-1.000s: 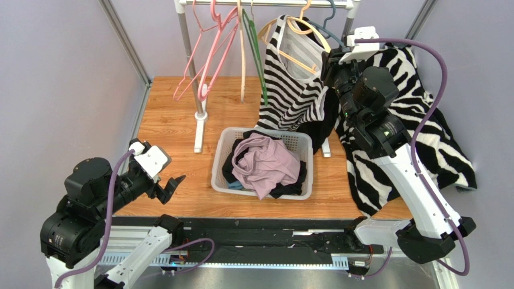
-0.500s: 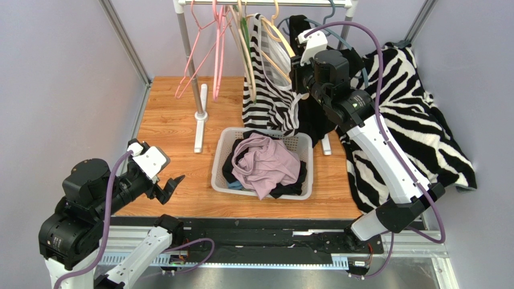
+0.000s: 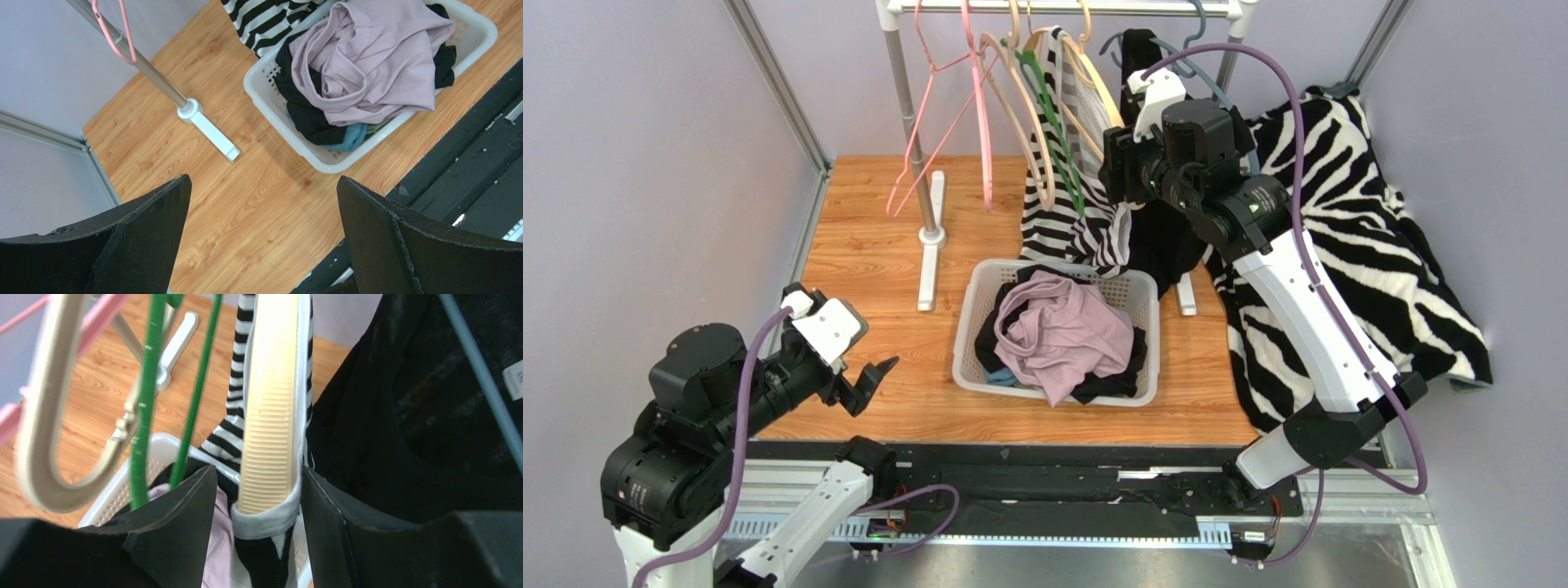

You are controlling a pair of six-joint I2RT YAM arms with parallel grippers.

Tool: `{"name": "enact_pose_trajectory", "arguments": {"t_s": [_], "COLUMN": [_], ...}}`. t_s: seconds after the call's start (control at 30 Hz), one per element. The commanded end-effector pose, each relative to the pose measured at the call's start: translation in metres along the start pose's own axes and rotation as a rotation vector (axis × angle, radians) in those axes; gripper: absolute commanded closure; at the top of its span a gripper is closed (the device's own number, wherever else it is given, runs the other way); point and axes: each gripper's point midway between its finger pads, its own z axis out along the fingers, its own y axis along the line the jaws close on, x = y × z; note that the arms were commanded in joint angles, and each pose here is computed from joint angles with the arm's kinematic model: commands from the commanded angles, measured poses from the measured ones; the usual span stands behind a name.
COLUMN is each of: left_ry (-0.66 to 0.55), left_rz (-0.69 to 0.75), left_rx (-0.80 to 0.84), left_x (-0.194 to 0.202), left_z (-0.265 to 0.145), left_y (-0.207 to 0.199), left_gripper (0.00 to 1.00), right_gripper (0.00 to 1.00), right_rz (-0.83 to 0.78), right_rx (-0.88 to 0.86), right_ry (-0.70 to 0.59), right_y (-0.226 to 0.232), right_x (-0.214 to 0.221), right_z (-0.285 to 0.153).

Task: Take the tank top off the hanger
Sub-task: Pick up the hanger from the clothesline.

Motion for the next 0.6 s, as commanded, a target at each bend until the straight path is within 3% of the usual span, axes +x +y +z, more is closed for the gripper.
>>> {"name": "enact_pose_trajectory", "arguments": {"t_s": [0.0, 0.17, 0.27, 0.3, 0.37, 0.4, 0.57], "left_ry": [-0.035, -0.039, -0.037, -0.037, -0.037, -0.035, -0.031], "left_rz": [0.020, 0.017, 0.016, 0.018, 0.016, 0.017, 0.023], "left_rx": [-0.017, -0.016, -0.017, -0.019, -0.020, -0.020, -0.026], "left_x": [-0.009, -0.009, -0.009, -0.009, -0.009, -0.008, -0.006], "left_z": [-0.008, -0.008, -0.008, -0.008, -0.008, -0.008, -0.009], "left_y": [0.002, 0.002, 0.002, 0.002, 0.002, 0.002, 0.002], "left_gripper": [0.03, 0.03, 0.03, 0.03, 0.03, 0.03, 0.03], "right_gripper": [0.44, 0.51, 0.65, 0.76, 0.87, 1.00, 1.00], "right_rz": [0.023, 0.023, 0.029, 0.029, 0.040, 0.044, 0.038], "right_rx": [-0.015, -0.012, -0.017, -0.021, -0.031, -0.031, -0.005], "right_ry": [0.070, 0.102, 0.137, 0.150, 0.131, 0.125, 0.077], "right_y": [0.001, 0.001, 0.003, 0.004, 0.006, 0.007, 0.001], "right_x": [0.015, 0.011, 0.012, 0.014, 0.006, 0.004, -0.009], "right_z": [0.000, 0.004, 0.009, 0.009, 0.008, 0.009, 0.005]}}
